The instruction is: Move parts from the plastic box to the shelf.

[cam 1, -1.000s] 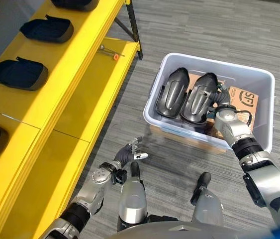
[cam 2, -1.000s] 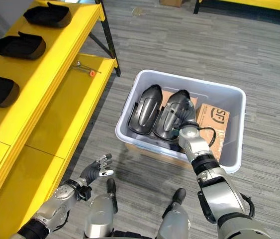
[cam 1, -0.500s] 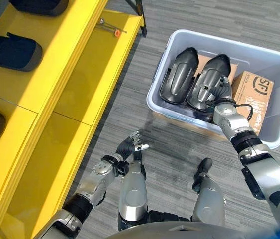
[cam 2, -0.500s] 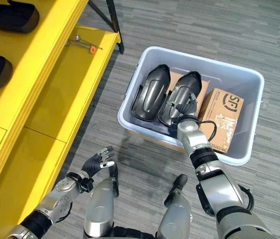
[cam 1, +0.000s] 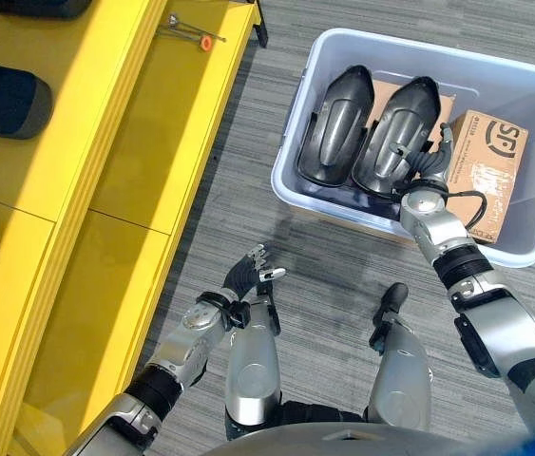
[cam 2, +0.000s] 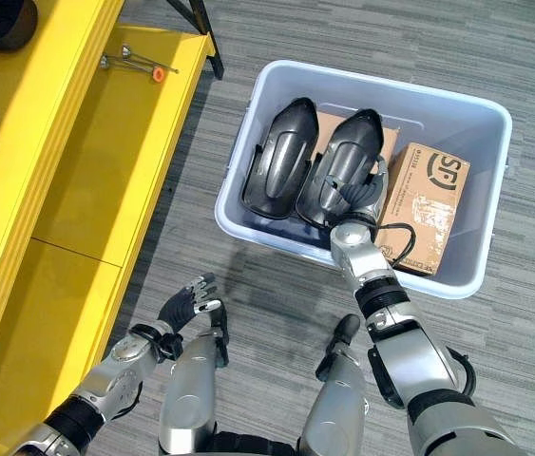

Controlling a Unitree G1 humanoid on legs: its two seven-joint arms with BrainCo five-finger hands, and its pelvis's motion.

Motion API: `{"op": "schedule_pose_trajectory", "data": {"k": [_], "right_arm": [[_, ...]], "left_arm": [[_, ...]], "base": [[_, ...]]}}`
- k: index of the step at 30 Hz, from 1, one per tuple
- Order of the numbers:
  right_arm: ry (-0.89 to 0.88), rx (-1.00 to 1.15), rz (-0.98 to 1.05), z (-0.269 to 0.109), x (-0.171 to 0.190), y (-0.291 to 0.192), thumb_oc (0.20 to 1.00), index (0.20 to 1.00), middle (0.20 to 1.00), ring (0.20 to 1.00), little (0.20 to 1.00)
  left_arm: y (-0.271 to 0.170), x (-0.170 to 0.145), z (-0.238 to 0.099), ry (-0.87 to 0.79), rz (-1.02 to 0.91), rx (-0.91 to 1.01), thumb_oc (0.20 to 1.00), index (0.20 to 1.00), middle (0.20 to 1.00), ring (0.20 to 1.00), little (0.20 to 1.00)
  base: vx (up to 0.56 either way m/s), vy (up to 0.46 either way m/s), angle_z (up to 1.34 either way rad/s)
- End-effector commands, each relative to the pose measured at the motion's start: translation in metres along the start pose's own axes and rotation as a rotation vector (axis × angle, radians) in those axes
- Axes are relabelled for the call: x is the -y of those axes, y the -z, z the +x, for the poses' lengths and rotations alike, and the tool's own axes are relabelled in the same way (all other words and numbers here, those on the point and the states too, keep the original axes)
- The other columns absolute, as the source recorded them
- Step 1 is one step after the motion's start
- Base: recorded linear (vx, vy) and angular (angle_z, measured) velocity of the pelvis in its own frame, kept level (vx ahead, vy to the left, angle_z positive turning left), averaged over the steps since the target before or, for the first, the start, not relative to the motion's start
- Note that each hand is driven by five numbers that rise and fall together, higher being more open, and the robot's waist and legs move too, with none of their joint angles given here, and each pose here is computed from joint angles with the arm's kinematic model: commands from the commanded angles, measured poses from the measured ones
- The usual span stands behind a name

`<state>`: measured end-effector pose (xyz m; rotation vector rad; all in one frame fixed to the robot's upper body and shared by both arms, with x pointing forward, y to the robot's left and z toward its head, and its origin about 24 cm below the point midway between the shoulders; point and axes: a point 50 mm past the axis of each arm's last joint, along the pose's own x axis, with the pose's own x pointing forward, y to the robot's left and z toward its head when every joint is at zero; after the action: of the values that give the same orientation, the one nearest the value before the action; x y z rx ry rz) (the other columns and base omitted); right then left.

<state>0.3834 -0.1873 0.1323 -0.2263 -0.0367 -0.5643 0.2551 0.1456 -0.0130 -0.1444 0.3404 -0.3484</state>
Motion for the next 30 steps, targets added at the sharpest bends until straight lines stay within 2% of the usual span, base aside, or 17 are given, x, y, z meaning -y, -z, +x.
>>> {"op": "schedule_pose_trajectory", "data": {"k": [1,9,17,24,30], "right_arm": [[0.037,0.099,0.044,0.004,0.006,-0.024,1.000,1.000,1.000,1.000,1.000],[-0.002,-0.062,0.086,0.006,0.005,0.001,1.000,1.000,1.000,1.000,1.000],[-0.064,-0.127,0.131,0.010,0.003,0.005,1.000,1.000,1.000,1.000,1.000],[-0.117,-0.105,0.075,0.019,0.002,-0.004,1.000,1.000,1.000,1.000,1.000],[0.003,-0.189,0.153,0.027,0.011,-0.006,1.000,1.000,1.000,1.000,1.000]], "left_arm": [[0.007,0.018,0.000,0.069,-0.026,-0.004,1.000,1.000,1.000,1.000,1.000],[0.004,0.019,0.003,0.070,-0.030,-0.012,1.000,1.000,1.000,1.000,1.000],[0.001,0.017,0.004,0.075,-0.008,-0.021,1.000,1.000,1.000,1.000,1.000],[0.003,0.018,0.003,0.086,-0.004,-0.042,1.000,1.000,1.000,1.000,1.000],[0.000,0.022,0.002,0.100,-0.002,-0.032,1.000,1.000,1.000,1.000,1.000]], "base": [[-0.01,0.013,-0.08],[0.00,0.001,-0.01],[0.00,0.000,0.00],[0.04,-0.003,0.03],[0.01,0.009,0.03]]}}
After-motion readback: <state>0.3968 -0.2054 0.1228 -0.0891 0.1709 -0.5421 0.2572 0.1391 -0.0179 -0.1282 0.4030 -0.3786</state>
